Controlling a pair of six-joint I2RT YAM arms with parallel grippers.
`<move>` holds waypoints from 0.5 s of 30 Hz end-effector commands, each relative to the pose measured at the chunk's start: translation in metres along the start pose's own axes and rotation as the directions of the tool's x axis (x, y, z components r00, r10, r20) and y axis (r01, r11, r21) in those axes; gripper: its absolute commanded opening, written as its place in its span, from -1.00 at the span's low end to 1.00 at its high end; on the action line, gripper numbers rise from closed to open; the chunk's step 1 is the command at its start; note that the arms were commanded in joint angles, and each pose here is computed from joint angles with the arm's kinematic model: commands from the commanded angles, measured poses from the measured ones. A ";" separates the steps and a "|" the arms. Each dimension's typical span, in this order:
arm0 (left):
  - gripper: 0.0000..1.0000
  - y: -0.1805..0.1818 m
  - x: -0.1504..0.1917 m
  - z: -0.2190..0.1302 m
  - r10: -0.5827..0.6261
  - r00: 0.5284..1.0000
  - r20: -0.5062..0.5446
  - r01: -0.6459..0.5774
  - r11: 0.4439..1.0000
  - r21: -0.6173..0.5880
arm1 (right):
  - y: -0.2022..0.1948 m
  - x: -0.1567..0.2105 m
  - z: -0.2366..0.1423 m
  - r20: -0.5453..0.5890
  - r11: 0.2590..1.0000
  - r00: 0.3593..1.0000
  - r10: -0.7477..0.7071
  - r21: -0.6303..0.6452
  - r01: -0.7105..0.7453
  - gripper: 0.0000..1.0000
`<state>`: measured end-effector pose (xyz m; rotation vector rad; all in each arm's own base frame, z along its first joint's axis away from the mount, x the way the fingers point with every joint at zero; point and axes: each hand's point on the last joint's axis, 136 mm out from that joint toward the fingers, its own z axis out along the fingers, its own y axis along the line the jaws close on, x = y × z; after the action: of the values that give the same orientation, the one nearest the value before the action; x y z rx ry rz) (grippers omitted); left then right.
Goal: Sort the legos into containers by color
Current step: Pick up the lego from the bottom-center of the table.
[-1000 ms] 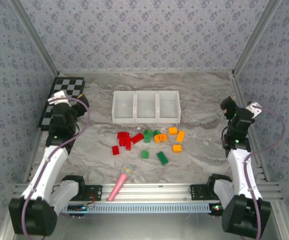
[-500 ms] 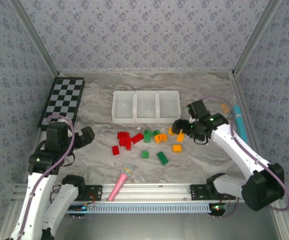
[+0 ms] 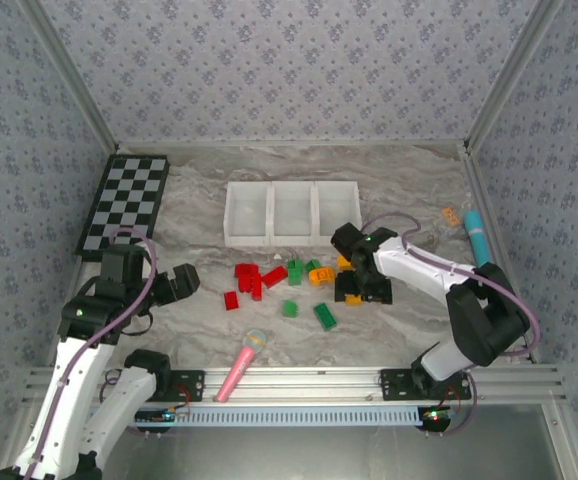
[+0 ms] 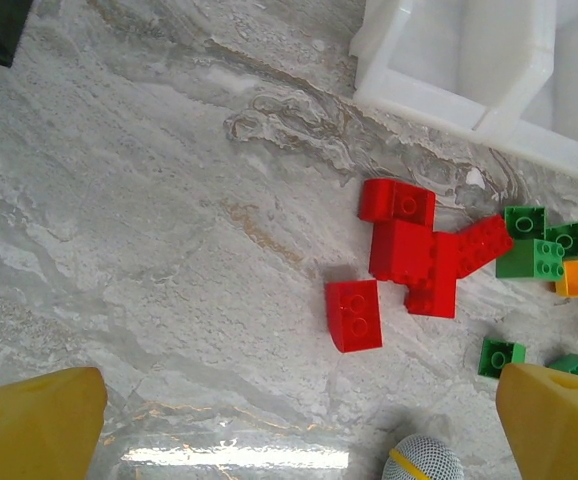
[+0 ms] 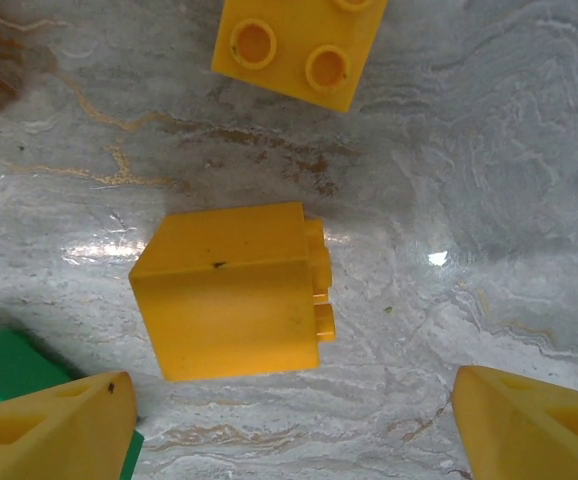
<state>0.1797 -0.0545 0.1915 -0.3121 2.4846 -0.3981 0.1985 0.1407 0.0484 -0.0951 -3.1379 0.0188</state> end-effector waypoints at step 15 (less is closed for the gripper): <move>1.00 -0.011 0.011 0.003 0.056 0.996 -0.065 -0.055 0.998 0.019 | 0.013 -0.022 0.016 -0.012 0.992 0.993 -0.119 0.041 0.120 0.15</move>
<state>0.1771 -0.0695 0.1858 -0.2282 2.5380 -0.4286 0.2170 0.1514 0.0304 0.0292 -3.1207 0.0604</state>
